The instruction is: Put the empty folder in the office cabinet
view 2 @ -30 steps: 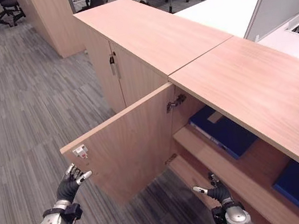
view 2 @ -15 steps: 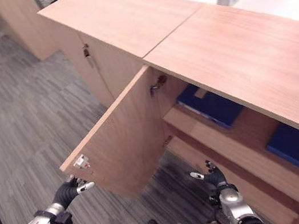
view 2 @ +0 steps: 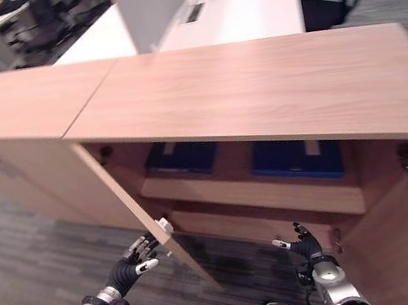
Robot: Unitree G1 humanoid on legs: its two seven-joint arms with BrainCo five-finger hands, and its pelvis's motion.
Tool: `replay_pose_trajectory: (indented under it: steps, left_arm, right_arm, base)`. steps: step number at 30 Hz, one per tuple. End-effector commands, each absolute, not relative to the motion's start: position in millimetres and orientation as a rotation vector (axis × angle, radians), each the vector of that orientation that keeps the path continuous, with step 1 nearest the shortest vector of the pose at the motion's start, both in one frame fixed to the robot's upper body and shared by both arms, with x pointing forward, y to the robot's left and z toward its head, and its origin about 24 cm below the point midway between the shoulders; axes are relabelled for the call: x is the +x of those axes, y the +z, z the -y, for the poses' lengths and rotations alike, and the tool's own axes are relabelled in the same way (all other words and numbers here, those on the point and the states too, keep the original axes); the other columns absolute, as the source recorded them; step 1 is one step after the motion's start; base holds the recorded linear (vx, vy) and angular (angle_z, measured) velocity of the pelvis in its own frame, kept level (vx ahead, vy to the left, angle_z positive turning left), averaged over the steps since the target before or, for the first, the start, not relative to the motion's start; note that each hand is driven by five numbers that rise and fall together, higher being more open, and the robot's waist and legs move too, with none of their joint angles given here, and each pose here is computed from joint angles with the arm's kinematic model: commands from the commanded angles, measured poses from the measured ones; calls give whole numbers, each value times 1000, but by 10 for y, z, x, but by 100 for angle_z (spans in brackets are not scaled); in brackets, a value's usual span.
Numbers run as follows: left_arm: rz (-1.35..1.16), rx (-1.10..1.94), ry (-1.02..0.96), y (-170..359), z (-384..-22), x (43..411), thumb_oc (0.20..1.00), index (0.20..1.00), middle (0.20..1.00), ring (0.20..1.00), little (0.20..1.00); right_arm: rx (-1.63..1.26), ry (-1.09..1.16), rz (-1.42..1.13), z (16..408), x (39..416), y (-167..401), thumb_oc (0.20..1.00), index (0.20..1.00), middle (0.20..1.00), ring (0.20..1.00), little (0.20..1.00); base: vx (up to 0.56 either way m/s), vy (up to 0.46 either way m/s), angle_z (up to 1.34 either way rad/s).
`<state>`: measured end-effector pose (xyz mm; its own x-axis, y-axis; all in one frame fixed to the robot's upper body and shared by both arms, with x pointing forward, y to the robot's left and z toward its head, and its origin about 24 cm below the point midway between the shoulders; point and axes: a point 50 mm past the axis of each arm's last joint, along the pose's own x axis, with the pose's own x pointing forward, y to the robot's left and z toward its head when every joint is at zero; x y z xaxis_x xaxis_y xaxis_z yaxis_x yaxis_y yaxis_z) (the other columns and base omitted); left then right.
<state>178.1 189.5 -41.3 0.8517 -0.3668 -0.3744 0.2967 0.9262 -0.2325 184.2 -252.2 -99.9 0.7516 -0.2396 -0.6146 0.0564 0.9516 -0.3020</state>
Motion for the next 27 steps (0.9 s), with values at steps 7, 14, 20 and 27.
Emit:
replay_pose_trajectory:
  steps: [7,14,20,27]
  left_arm:
    - [-149,-266,-419,9,-1571,2135,1000,1000,1000,1000,1000]
    - [-160,-192,-306,-55,-1737,2216,1000,1000,1000,1000,1000]
    - [-165,-31,-115,-70,-2079,2507,1000,1000,1000,1000,1000]
    - [-150,59,95,104,-2575,2833,1000,1000,1000,1000,1000]
  right_arm:
    - [-308,-101,-586,2476,2244,-766,1000,1000,1000,1000,1000]
    - [-275,-23,-578,2282,2176,-807,1000,1000,1000,1000,1000]
    - [-240,15,-608,2188,1999,-897,1000,1000,1000,1000,1000]
    - [-242,50,-629,2155,1905,-945,1000,1000,1000,1000,1000]
  base:
    - [50,-1,-91]
    - [83,29,-40]
    - [85,38,-10]
    - [76,62,-29]
